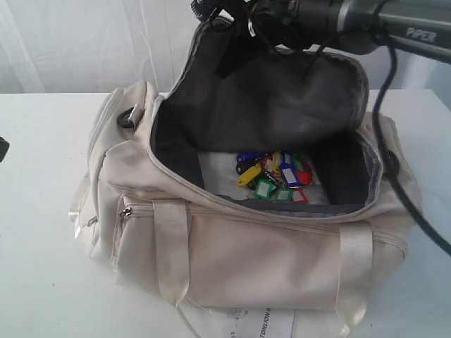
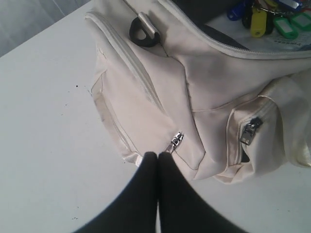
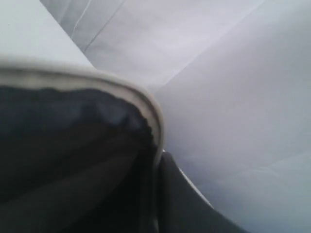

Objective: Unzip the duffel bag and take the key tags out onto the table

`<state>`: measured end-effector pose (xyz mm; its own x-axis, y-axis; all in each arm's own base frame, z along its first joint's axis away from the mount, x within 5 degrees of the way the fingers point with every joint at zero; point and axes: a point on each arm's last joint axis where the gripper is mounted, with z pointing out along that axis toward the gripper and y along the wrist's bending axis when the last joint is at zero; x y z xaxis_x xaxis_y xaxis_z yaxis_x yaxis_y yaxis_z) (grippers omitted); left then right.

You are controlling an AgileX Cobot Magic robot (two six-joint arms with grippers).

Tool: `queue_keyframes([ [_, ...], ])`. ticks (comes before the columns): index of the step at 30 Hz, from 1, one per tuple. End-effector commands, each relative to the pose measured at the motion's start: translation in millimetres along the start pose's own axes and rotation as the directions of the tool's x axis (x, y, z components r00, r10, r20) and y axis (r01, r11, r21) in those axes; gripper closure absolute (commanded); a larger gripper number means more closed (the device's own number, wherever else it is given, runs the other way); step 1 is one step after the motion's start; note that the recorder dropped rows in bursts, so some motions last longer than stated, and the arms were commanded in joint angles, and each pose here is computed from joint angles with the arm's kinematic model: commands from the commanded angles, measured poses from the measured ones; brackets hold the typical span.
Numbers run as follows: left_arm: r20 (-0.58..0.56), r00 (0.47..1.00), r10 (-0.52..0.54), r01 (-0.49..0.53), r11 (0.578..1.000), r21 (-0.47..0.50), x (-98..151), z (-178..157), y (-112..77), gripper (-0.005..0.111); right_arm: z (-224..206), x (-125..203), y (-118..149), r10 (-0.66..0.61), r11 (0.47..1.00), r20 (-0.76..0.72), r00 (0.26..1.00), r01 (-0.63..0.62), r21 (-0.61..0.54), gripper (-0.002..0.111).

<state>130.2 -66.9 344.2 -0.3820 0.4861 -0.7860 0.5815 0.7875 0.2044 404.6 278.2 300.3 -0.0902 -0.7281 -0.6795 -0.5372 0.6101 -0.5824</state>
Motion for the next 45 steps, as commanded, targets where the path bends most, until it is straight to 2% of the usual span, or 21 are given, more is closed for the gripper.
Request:
queue_keyframes([
  [1, 0.005, 1.0, -0.018, 0.018, 1.0, 0.007, 1.8, -0.5, -1.0, 0.107, 29.0, 7.0, 3.6, 0.124, 0.992, -0.025, 0.992, -0.124, 0.013, 0.108],
  [3, 0.001, 1.0, -0.018, 0.018, 1.0, 0.008, 2.2, -0.5, -1.1, 0.107, 36.6, 9.8, 7.0, 0.171, 0.985, -0.04, 0.984, -0.171, 0.015, 0.108],
  [5, 0.001, 1.0, -0.018, 0.018, 1.0, 0.008, 2.2, -0.5, -1.1, 0.107, 40.7, 13.2, 8.8, 0.202, 0.979, -0.066, 0.977, -0.201, 0.022, 0.103],
  [14, -0.001, 1.0, -0.018, 0.018, 1.0, 0.008, 2.4, -0.5, -1.2, 0.107, 40.4, 22.1, 3.3, 0.212, 0.977, -0.139, 0.967, -0.206, 0.053, 0.058],
  [17, -0.001, 1.0, -0.018, 0.018, 1.0, 0.008, 2.4, -0.5, -1.2, 0.107, 32.4, 13.9, -3.6, 0.212, 0.977, -0.098, 0.972, -0.207, 0.058, 0.054],
  [24, -0.001, 1.0, -0.018, 0.018, 1.0, 0.008, 2.4, -0.5, -1.2, 0.107, 1.8, -7.7, -26.3, 0.237, 0.968, -0.015, 0.971, -0.235, 0.083, 0.054],
  [28, -0.001, 1.0, -0.02, 0.02, 1.0, 0.01, 2.3, -0.5, -1.3, 0.107, -7.9, -12.4, -32.9, 0.3, 0.95, 0.001, 0.954, -0.299, 0.094, 0.054],
  [34, -0.001, 1.0, -0.02, 0.02, 1.0, 0.01, 2.3, -0.5, -1.3, 0.107, -16.9, -2.9, -34.8, 0.403, 0.912, -0.126, 0.906, -0.387, 0.133, 0.054],
  [36, -0.001, 1.0, -0.02, 0.02, 1.0, 0.01, 2.3, -0.5, -1.3, 0.107, -21.6, 0.1, -31.8, 0.441, 0.897, -0.184, 0.878, -0.428, 0.11, 0.057],
  [38, -0.001, 1.0, -0.02, 0.02, 1.0, 0.01, 2.3, -0.5, -1.3, 0.107, -25.5, 0.8, -24.9, 0.441, 0.894, -0.241, 0.865, -0.446, 0.037, 0.065],
  [41, 0.0, 1.0, -0.031, 0.031, 0.999, 0.02, 2.2, -0.5, -2.2, 0.107, -34.3, -4.5, -15.7, 0.381, 0.898, -0.274, 0.883, -0.424, -0.117, 0.081],
  [43, 0.003, 0.999, -0.034, 0.034, 0.999, 0.022, 1.9, -0.5, -2.4, 0.107, -40.0, -12.0, -8.1, 0.373, 0.869, -0.257, 0.892, -0.433, -0.24, 0.091],
  [45, 0.003, 0.999, -0.034, 0.034, 0.999, 0.022, 1.9, -0.5, -2.4, 0.107, -42.5, -19.7, -0.1, 0.401, 0.817, -0.23, 0.887, -0.459, -0.347, 0.1],
])
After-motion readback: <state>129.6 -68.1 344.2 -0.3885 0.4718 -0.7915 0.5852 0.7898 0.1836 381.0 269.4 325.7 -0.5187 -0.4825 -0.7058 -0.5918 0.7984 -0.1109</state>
